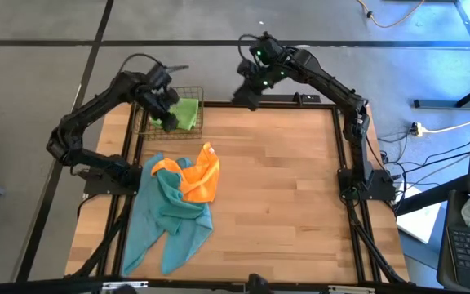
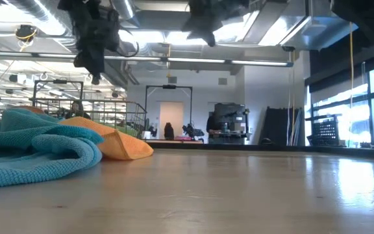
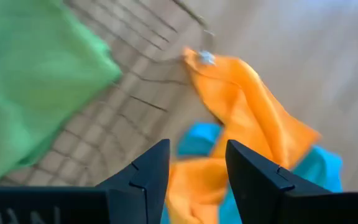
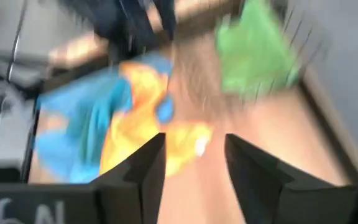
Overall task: Fold microfiber towels
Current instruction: Fold the blue microfiber cloth
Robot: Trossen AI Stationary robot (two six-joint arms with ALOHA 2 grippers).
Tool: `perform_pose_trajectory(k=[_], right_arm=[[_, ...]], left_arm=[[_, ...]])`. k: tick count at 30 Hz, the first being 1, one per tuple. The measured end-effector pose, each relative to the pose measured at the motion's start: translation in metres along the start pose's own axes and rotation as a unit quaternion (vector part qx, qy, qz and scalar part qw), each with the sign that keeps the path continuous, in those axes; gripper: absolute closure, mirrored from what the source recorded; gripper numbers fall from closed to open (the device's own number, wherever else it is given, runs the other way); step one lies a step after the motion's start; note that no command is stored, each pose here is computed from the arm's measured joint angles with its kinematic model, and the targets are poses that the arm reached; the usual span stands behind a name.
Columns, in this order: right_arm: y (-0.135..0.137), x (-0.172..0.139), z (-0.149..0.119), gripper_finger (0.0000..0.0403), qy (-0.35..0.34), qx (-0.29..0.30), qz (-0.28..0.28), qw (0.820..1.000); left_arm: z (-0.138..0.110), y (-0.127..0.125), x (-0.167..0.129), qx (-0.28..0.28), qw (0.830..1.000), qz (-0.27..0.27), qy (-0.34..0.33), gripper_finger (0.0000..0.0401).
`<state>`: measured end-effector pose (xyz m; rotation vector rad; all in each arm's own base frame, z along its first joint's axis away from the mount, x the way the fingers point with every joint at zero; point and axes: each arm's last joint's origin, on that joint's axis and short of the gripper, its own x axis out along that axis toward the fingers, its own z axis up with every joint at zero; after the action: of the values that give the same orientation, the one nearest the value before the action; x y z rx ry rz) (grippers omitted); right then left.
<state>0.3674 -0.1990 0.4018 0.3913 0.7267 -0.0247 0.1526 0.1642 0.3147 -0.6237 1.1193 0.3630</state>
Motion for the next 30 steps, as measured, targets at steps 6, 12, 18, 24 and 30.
perform_pose_trajectory(k=[6, 12, 18, 24, 30], right_arm=[[0.001, 0.000, -0.026, 0.0238, 0.112, 0.021, 0.073, 0.991], [0.007, 0.003, -0.031, 0.0238, 0.140, -0.017, 0.055, 0.988], [0.025, 0.019, -0.027, 0.0238, 0.132, -0.063, 0.020, 0.989], [0.051, 0.056, -0.033, 0.0238, 0.169, -0.072, 0.011, 0.983], [0.075, 0.097, -0.046, 0.0238, 0.211, -0.094, 0.031, 0.972]], left_arm=[[-0.002, -0.033, 0.010, 0.048, 0.998, -0.015, 0.035, 0.0251], [-0.015, -0.057, 0.005, 0.031, 0.998, 0.043, 0.044, 0.0254], [-0.033, -0.078, -0.011, -0.080, 0.994, 0.073, -0.005, 0.0254], [-0.054, -0.101, -0.024, -0.151, 0.984, 0.080, -0.057, 0.0254], [-0.068, -0.122, -0.028, -0.203, 0.973, 0.067, -0.091, 0.0254]])
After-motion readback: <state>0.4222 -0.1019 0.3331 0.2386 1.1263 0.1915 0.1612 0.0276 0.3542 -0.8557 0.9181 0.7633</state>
